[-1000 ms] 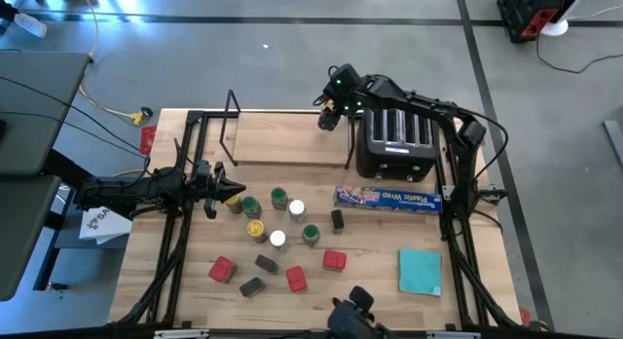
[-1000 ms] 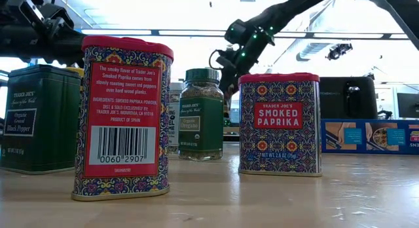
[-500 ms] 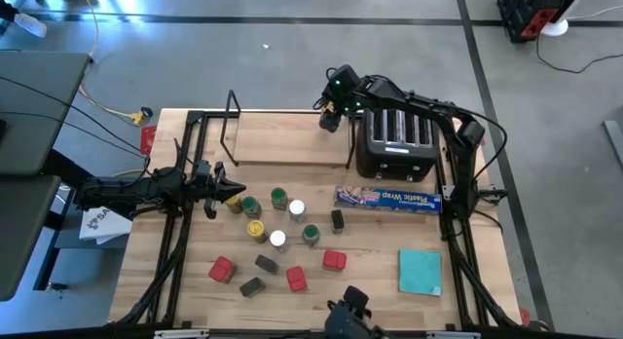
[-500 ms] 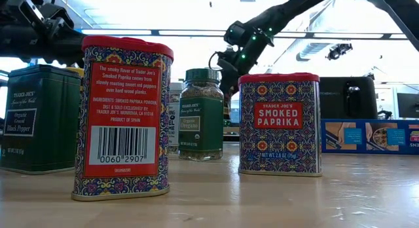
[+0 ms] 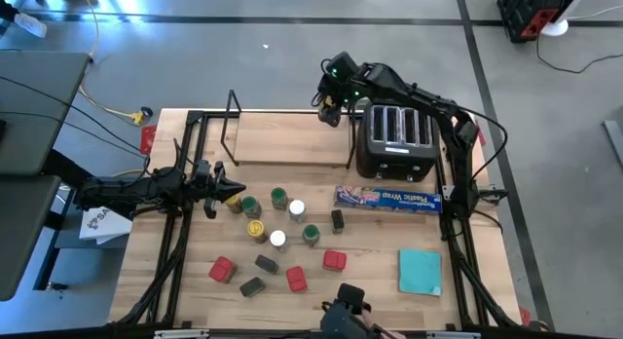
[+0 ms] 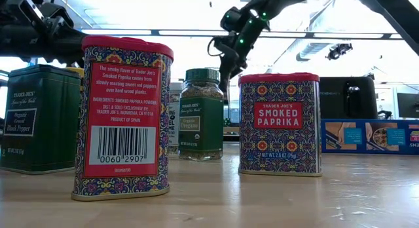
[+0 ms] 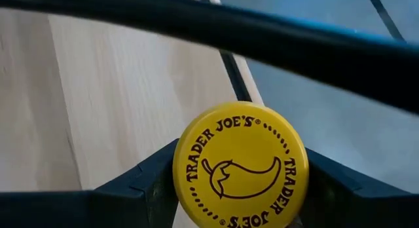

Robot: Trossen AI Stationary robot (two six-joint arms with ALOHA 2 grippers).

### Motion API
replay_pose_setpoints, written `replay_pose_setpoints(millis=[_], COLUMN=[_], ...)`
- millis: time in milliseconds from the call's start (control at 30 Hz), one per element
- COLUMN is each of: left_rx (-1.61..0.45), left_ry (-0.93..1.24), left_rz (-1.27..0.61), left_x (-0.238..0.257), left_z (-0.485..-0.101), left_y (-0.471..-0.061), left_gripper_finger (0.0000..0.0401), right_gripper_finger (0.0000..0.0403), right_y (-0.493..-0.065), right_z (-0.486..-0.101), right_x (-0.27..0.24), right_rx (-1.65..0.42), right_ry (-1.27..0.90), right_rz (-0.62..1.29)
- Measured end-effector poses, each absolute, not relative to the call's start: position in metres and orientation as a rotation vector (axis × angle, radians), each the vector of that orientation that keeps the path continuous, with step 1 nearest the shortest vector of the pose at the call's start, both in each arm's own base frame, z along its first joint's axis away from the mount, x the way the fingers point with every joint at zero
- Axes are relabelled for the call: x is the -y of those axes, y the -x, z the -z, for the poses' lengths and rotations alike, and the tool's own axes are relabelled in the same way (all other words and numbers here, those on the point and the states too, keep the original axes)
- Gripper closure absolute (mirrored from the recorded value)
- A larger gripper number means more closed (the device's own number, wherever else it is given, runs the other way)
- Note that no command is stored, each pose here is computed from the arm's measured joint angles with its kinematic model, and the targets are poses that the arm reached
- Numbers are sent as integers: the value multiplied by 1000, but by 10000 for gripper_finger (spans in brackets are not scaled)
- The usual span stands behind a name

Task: Shelf spices
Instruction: Put the top right yellow seasoning bottle on the shelf

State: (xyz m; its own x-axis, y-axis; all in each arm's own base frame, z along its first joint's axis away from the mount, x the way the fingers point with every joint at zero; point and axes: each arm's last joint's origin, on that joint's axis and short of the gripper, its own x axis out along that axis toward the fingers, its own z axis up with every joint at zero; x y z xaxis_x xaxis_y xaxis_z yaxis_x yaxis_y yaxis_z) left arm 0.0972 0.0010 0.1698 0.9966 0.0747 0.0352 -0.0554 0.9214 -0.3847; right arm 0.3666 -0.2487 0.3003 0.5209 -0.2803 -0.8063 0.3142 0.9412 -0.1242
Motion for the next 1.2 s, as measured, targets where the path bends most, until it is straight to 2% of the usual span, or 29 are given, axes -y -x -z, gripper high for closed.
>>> replay_pose_setpoints(millis=[167,400,1200], left_rx=[49,47,43], left_ry=[394,399,417], left_rz=[-66,-66,-66], left_x=[-1,-1,-1], left_z=[-170,-169,-169], left_y=[-97,-97,-97], left_gripper_finger=[398,398,398], right_gripper_finger=[168,168,166], right_y=[-372,-370,-364], right_z=[-271,-254,-250], right_x=[257,268,275], right_rx=[-1068,-1122,-1170], right_ry=[-32,-33,-15], right_rz=[320,337,357])
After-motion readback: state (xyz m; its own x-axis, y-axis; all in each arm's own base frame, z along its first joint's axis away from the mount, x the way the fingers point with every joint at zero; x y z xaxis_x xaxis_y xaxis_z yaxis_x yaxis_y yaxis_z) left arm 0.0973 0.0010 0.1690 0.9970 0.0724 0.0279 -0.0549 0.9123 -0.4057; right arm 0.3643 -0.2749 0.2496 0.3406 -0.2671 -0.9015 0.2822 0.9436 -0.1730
